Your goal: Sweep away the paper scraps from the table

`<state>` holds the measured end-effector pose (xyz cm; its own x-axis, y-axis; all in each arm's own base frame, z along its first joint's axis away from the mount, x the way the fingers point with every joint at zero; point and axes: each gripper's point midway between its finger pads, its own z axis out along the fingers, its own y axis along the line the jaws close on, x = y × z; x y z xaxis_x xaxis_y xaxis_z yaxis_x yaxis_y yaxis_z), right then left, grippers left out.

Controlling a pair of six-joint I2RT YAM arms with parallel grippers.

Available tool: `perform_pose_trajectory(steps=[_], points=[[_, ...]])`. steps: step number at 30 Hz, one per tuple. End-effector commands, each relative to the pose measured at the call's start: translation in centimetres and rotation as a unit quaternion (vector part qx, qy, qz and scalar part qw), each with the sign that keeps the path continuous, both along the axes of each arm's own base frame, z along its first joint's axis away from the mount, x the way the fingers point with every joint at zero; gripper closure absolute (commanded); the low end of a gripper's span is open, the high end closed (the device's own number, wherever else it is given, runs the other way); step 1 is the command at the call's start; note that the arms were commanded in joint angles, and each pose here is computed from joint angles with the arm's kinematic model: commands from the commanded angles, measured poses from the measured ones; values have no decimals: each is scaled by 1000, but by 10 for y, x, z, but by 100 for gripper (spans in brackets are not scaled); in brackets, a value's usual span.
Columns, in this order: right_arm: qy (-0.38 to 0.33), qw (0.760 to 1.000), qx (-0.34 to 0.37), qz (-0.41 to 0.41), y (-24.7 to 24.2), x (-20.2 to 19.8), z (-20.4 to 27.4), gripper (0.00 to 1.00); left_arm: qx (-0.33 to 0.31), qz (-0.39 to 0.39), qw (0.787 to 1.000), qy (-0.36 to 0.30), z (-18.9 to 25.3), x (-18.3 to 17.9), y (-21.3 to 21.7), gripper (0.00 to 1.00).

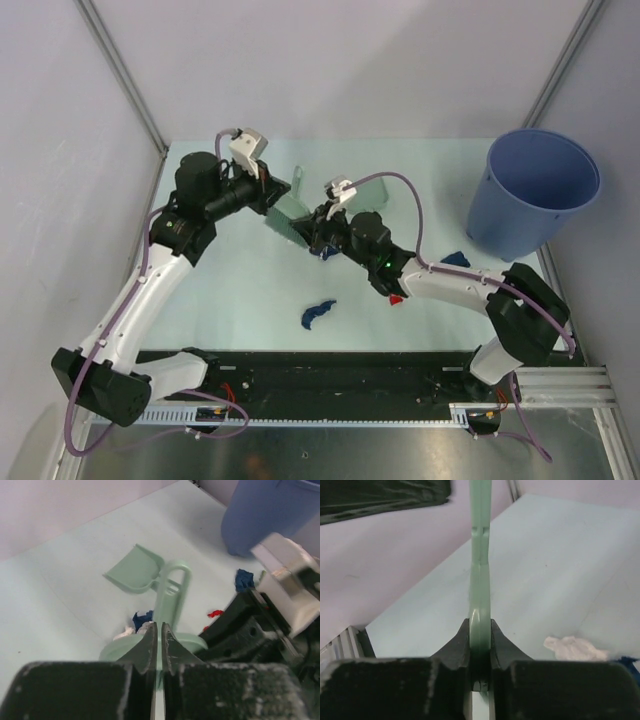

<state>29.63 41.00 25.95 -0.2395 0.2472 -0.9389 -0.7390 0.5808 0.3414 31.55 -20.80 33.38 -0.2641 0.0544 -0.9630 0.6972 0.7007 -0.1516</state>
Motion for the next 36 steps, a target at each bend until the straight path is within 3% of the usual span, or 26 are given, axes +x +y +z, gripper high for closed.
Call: perform_pose_trajectory(steps=[1,4,6,9,10,11,13,18,24,29,34,36], points=[[-2,1000,-8,23,-10,8,13,100,-16,-35,999,-19,12,-12,-8,99],[-10,997,-64,42,-28,8,4,100,28,-66,996,-50,-5,-17,-6,57],[3,992,-106,74,-41,3,-13,100,55,-86,993,-58,-16,-23,-4,22],[4,975,-174,136,-62,-14,-34,100,90,-142,983,-72,-23,-39,0,10],[-11,966,-200,162,-68,-21,-41,100,115,-175,973,-100,-23,-46,1,9],[-17,955,-203,216,-72,-38,-42,100,132,-198,967,-86,-27,-59,4,8],[17,933,-241,267,-92,-62,-65,100,163,-258,945,-116,-29,-78,5,8],[-33,882,-301,360,-111,-112,-76,100,213,-320,919,-83,-55,-112,6,9],[-69,870,-309,377,-104,-126,-61,100,171,-403,898,-40,-60,-156,-19,11],[-80,864,-320,381,-98,-133,-54,100,147,-412,899,16,-55,-169,-34,38],[-91,864,-321,377,-94,-134,-49,100,144,-418,897,19,-56,-173,-35,52],[-95,866,-321,372,-94,-133,-47,100,145,-418,897,24,-58,-174,-35,62]])
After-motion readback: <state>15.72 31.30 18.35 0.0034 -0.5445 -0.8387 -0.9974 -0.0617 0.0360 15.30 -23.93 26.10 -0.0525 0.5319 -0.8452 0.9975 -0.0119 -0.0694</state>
